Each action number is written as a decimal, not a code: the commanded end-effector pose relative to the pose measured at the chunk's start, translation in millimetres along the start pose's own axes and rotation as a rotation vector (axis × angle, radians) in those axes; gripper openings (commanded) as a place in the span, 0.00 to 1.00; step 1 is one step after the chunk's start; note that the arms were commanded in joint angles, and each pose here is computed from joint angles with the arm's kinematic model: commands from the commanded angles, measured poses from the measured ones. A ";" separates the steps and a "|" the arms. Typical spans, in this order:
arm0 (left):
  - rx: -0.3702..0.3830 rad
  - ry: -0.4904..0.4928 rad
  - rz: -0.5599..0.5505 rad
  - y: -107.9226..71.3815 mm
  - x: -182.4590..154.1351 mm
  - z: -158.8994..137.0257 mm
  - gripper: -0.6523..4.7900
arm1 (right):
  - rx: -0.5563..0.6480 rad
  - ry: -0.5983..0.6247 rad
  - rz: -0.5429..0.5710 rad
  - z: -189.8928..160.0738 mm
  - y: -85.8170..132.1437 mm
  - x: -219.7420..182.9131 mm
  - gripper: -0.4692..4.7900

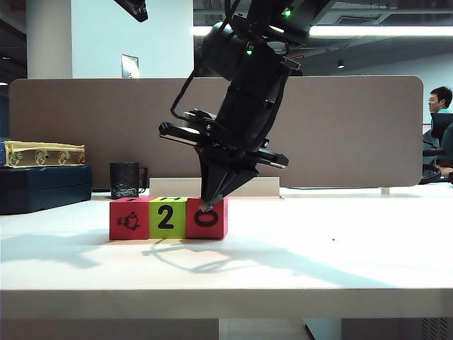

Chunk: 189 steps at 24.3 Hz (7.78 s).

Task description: Select the appropriate blocks from the scattered letter blocks on the table and arrange them in a row to spell out "THU".

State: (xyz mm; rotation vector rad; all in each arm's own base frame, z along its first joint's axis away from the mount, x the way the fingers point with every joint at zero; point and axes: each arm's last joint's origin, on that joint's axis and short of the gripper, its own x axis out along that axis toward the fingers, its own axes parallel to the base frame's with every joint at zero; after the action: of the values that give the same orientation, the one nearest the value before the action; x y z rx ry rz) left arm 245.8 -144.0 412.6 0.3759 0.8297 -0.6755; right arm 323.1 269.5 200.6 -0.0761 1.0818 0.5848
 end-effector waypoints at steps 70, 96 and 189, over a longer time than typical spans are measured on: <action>-0.421 -0.792 0.590 -10.9 41.4 -309.1 0.11 | 0.118 -0.606 -0.336 -203.8 -84.5 -161.5 0.08; -0.472 -0.697 0.578 -9.8 75.0 -326.8 0.11 | 0.118 -0.601 -0.338 -203.7 -84.8 -160.7 0.08; -0.470 -0.689 0.571 -10.1 75.6 -327.2 0.11 | 0.153 -0.915 -0.566 -299.9 -128.9 -140.5 0.08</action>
State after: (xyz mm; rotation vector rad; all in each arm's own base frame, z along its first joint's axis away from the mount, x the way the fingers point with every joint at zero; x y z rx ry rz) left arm 96.2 -0.9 148.5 -0.0680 0.1677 -0.0346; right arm 96.1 1.5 147.1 0.0252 0.1906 -0.0163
